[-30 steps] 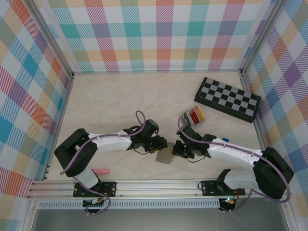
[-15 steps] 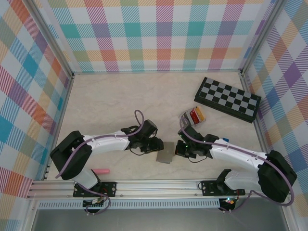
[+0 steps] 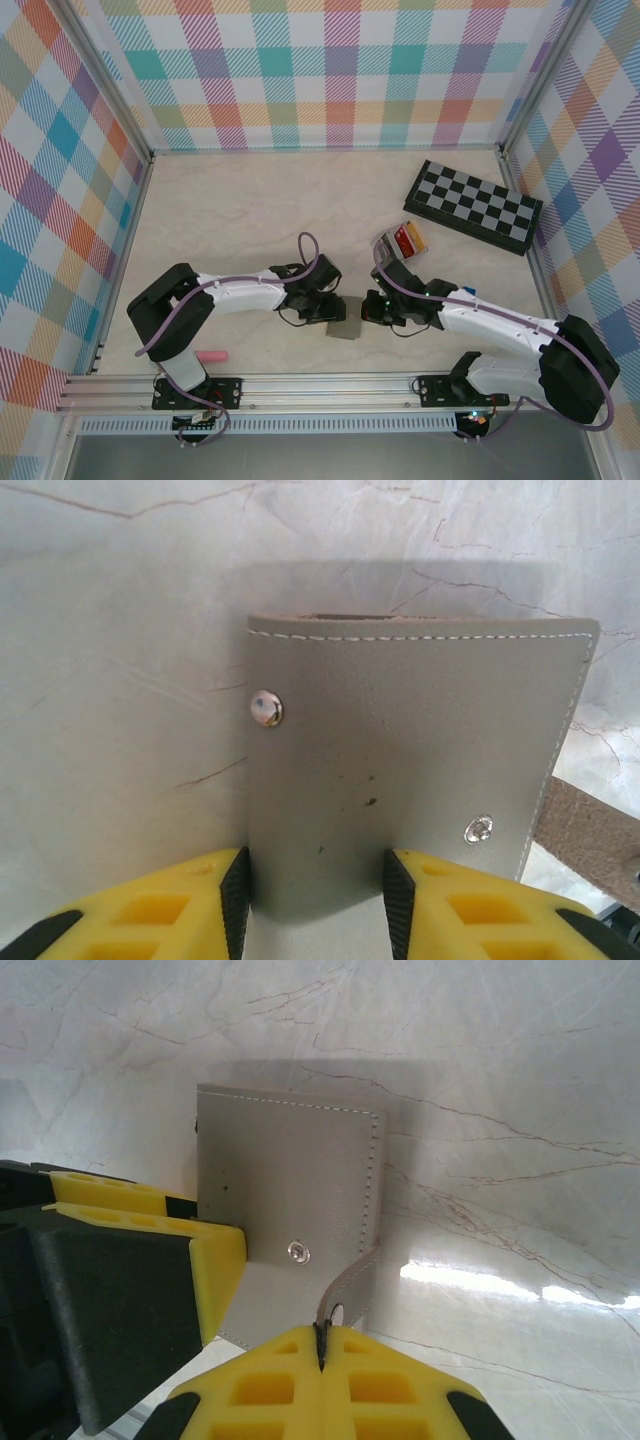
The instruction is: Put the credit cards into the card holder
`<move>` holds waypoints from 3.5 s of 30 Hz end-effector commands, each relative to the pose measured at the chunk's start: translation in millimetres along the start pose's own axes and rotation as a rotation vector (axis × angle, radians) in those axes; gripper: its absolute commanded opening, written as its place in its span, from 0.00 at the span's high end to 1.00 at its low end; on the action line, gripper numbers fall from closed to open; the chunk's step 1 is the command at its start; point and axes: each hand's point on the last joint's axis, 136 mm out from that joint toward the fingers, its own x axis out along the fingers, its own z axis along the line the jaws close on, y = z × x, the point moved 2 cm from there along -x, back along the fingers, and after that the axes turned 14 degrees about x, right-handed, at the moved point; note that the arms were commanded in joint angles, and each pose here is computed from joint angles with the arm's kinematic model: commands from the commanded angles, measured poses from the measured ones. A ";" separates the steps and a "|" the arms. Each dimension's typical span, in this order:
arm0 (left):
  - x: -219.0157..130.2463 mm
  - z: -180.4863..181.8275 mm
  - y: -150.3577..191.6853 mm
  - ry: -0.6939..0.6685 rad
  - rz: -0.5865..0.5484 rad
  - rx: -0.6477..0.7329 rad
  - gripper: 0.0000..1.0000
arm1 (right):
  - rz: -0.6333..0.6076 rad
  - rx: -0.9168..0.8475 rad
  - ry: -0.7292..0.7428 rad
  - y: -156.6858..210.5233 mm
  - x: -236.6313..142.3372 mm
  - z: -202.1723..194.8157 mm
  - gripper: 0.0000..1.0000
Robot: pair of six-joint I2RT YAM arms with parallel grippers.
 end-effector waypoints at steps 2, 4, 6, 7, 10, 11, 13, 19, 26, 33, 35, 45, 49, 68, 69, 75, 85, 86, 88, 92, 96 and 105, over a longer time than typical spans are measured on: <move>9.3 2.9 7.9 -0.049 0.028 0.017 0.61 | 0.027 -0.032 -0.055 -0.7 0.8 17.3 0.97; 9.6 3.6 8.0 -0.049 0.022 0.009 0.61 | 0.044 -0.036 -0.055 0.3 4.0 19.5 0.98; 9.2 3.4 7.5 -0.046 0.015 0.004 0.62 | 0.057 -0.038 -0.051 0.8 7.9 21.0 0.98; 9.2 3.4 7.6 -0.044 0.013 0.002 0.62 | 0.063 -0.039 -0.051 0.7 9.5 22.2 0.98; 9.3 4.7 9.4 -0.043 0.014 -0.009 0.64 | 0.073 -0.040 -0.043 0.0 14.0 24.3 0.98; 9.5 5.5 10.6 -0.044 0.016 -0.013 0.64 | 0.073 -0.040 -0.041 -0.5 15.1 24.7 0.98; 9.1 6.2 11.5 -0.045 0.017 -0.017 0.64 | 0.077 -0.039 -0.036 -0.6 16.8 24.9 0.98; 7.2 1.7 4.4 -0.022 -0.026 -0.018 0.65 | 0.092 -0.030 -0.014 0.0 23.0 22.4 0.98; 8.3 3.1 6.7 -0.019 -0.023 -0.023 0.65 | 0.060 -0.013 0.002 -5.0 25.9 19.3 0.99; 8.9 2.5 6.8 -0.014 -0.021 -0.021 0.66 | 0.077 -0.009 0.001 -4.6 31.2 22.5 0.99; 9.6 3.4 7.3 -0.018 -0.019 -0.021 0.66 | 0.076 -0.002 0.006 -4.7 32.6 20.9 1.00; 11.8 4.4 9.1 -0.012 -0.016 -0.026 0.66 | 0.115 0.017 0.036 -0.5 43.2 15.9 1.00; 11.9 4.7 9.2 -0.014 -0.016 -0.026 0.66 | 0.132 0.038 0.061 2.2 47.8 9.9 1.00; -19.5 4.2 -1.9 -0.024 -0.144 -0.019 0.63 | -0.158 -0.061 0.055 -34.8 -19.7 23.9 0.64; -25.8 4.0 -4.4 -0.029 -0.169 -0.011 0.61 | -0.224 -0.065 0.086 -43.1 -32.2 19.3 0.61; -58.4 16.2 -10.9 -0.119 -0.266 0.017 0.54 | -0.664 -0.053 0.327 -90.9 -110.6 -25.4 0.32; -94.7 46.4 -14.9 -0.227 -0.372 -0.026 0.43 | -0.520 0.157 0.039 -165.7 -117.3 -55.5 0.14; -97.5 50.2 -14.9 -0.231 -0.380 -0.037 0.41 | -0.490 0.173 -0.026 -175.5 -113.5 -54.0 0.11; -102.0 56.3 -14.9 -0.232 -0.391 -0.058 0.39 | -0.431 0.182 -0.101 -192.2 -106.7 -49.5 0.07; -110.7 66.5 -14.4 -0.233 -0.407 -0.091 0.35 | -0.371 0.171 -0.103 -223.7 -86.9 -46.1 0.04; -119.8 78.0 -14.6 -0.235 -0.424 -0.131 0.30 | -0.330 0.178 -0.071 -247.2 -61.1 -52.2 0.04; -138.5 110.6 -15.0 -0.255 -0.447 -0.216 0.27 | -0.109 0.137 -0.289 -237.0 -17.9 -12.1 0.09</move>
